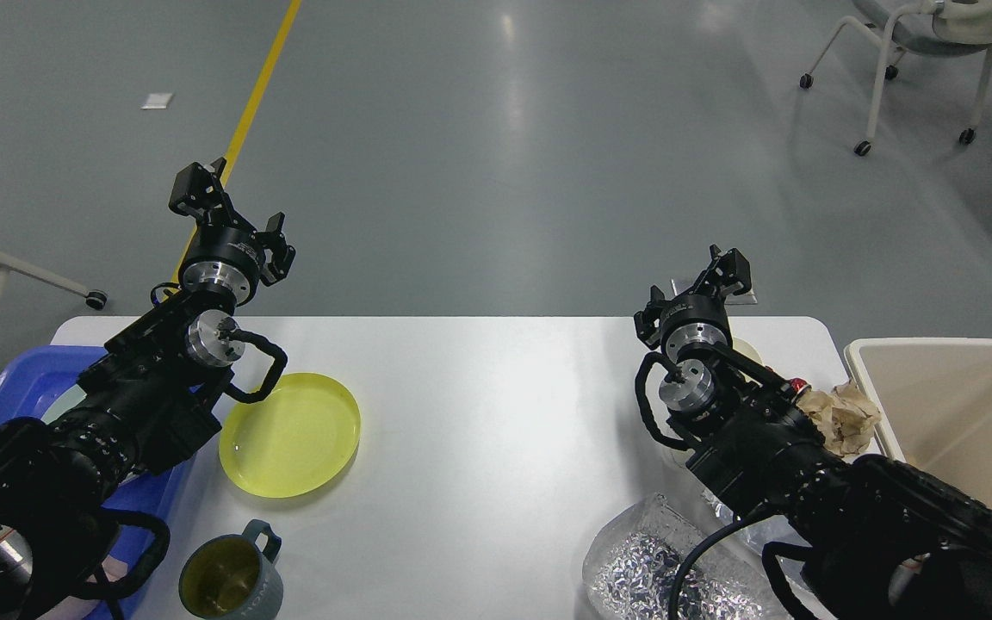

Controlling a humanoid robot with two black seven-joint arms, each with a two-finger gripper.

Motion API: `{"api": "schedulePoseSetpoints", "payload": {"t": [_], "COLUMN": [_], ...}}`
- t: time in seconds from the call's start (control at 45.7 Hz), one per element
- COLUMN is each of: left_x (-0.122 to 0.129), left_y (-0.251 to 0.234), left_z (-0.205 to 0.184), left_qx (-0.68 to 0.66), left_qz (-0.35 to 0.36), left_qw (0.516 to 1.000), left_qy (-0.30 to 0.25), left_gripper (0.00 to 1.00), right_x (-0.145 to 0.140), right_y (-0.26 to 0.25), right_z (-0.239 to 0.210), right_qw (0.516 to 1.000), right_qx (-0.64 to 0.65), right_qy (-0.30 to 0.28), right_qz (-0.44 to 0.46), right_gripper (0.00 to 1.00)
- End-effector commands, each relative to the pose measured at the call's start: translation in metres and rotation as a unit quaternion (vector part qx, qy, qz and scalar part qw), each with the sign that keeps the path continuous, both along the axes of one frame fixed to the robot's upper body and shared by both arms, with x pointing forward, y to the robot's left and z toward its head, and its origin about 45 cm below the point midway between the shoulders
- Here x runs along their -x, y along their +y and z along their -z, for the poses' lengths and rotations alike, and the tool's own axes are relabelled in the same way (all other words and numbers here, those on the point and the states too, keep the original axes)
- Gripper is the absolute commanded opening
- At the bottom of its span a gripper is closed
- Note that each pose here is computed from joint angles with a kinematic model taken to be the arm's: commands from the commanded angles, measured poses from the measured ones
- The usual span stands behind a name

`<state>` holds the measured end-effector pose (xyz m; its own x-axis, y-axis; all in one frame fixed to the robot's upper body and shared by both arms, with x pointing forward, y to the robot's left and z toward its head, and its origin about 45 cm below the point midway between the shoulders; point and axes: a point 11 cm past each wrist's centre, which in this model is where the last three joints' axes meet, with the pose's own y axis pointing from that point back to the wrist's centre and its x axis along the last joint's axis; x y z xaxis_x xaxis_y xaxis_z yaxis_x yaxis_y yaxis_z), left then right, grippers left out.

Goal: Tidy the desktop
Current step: 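Raise the left arm and swing it outward over the blue tray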

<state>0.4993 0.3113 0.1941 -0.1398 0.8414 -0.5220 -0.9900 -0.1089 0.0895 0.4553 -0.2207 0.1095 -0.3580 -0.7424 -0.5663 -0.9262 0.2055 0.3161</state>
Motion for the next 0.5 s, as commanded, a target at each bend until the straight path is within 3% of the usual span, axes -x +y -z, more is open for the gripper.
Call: {"api": "schedulePoseSetpoints", "payload": {"t": [0.0, 0.481], "left_x": [0.0, 0.005], "left_y": [0.0, -0.001], "left_z": [-0.001, 0.009], "left_qx": [0.001, -0.016], "left_qz": [-0.001, 0.015], "left_qw": [1.0, 1.0], "left_qy": [0.0, 0.006], "left_gripper": [1.0, 1.0], "right_x": [0.0, 0.0], "right_y": [0.0, 0.0], "right_z": [0.0, 0.0], "right_qw": [1.0, 1.0], "right_qx": [0.0, 0.0], "right_qy": [0.0, 0.0], "right_qz": [0.0, 0.0], "right_gripper": [1.0, 1.0]}}
